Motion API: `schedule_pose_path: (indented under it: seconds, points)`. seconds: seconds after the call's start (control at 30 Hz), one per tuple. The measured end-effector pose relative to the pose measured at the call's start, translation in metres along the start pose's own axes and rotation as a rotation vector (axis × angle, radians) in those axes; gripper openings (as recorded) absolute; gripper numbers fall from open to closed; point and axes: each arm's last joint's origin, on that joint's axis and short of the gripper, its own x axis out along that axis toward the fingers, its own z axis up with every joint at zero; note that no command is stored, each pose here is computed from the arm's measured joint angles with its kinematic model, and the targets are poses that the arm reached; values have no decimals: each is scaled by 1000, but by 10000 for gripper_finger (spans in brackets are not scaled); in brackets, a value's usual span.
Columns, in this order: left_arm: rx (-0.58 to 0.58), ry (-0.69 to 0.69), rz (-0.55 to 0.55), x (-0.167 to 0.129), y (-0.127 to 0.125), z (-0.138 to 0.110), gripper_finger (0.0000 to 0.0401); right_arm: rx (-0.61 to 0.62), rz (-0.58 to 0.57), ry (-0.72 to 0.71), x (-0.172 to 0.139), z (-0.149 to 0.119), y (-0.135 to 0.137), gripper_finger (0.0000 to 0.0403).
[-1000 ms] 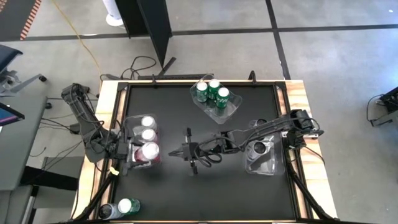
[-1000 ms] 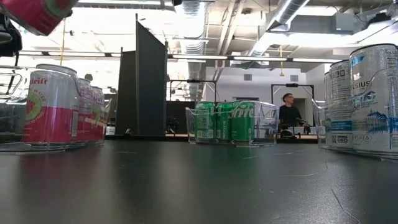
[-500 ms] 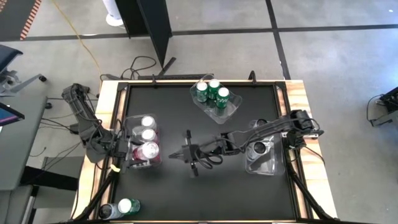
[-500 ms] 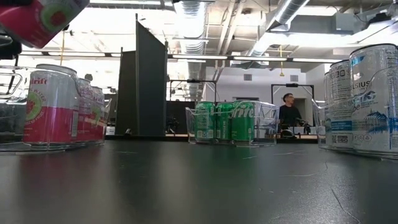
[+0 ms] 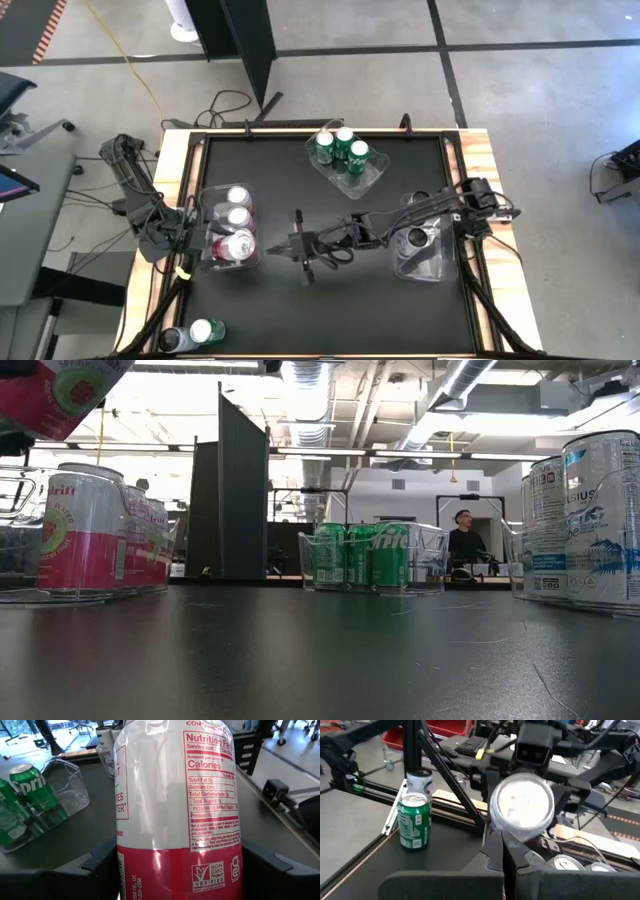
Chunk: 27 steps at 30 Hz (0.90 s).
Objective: Sort soda cans
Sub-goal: Put the pink white soda can into the left transparent bin
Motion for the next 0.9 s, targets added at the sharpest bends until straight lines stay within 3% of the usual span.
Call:
schedule_pose_path:
  seconds: [0.63,0.9]
  points:
    - [57,68,-143,0,-3,-5,287,3,-31,-71,1,4,-20,6]
    - [94,76,-185,-1,-4,-5,287,-94,31,-222,-1,16,-23,6]
